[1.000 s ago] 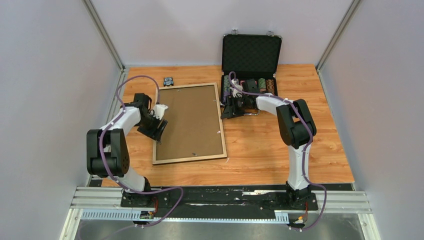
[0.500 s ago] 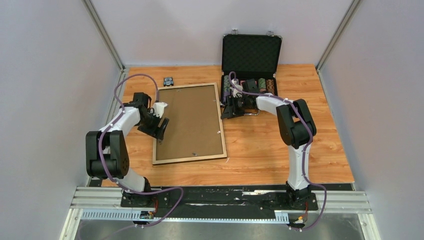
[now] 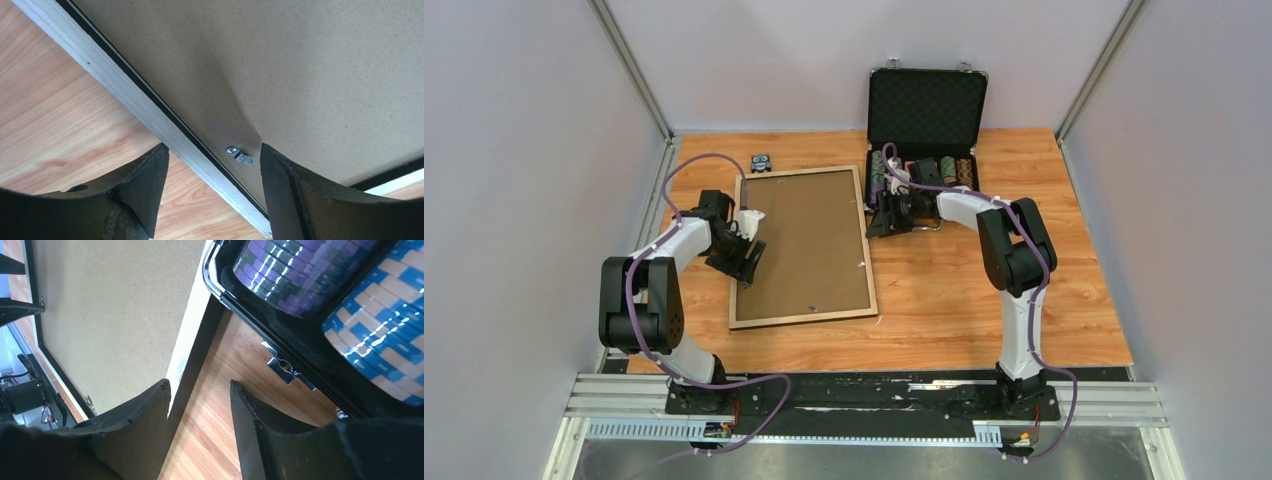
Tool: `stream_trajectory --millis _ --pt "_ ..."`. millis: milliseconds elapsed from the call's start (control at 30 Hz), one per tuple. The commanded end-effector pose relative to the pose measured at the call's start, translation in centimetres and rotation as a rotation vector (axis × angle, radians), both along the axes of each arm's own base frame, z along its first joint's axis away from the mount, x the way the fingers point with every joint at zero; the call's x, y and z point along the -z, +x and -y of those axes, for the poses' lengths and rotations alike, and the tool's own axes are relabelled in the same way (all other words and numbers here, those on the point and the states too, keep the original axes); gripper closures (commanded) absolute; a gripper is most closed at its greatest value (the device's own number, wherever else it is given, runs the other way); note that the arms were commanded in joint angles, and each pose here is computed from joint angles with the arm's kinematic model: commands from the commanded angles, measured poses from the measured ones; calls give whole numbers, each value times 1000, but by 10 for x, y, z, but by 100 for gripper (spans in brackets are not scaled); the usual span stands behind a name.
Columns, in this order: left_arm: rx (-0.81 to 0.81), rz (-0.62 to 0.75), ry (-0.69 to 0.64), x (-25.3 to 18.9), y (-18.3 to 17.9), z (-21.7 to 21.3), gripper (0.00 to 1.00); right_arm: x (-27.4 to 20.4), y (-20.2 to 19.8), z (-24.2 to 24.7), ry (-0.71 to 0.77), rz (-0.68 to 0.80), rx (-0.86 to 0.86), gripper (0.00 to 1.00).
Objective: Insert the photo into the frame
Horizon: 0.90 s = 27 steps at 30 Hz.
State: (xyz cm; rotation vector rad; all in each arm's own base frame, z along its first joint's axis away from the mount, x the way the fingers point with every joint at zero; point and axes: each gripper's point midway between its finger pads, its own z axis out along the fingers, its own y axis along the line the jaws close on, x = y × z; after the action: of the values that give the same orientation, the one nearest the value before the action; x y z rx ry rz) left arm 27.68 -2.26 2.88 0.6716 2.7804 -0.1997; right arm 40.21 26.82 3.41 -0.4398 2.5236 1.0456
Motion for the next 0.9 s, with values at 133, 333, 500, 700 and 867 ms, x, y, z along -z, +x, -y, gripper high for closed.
stream_trajectory --millis 133,333,500,700,867 --pt "-22 26 27 5 5 -4 30 7 2 5 -15 -3 2 50" --pt "-2 14 62 11 -3 -10 35 8 2 6 -15 -7 4 50" --pt "18 11 79 9 -8 -13 39 10 2 6 -15 -12 4 50" --pt "24 9 76 8 -11 -13 43 12 2 6 -13 -19 5 50" --pt "31 4 72 7 -13 -12 47 12 2 6 -12 -19 5 50"
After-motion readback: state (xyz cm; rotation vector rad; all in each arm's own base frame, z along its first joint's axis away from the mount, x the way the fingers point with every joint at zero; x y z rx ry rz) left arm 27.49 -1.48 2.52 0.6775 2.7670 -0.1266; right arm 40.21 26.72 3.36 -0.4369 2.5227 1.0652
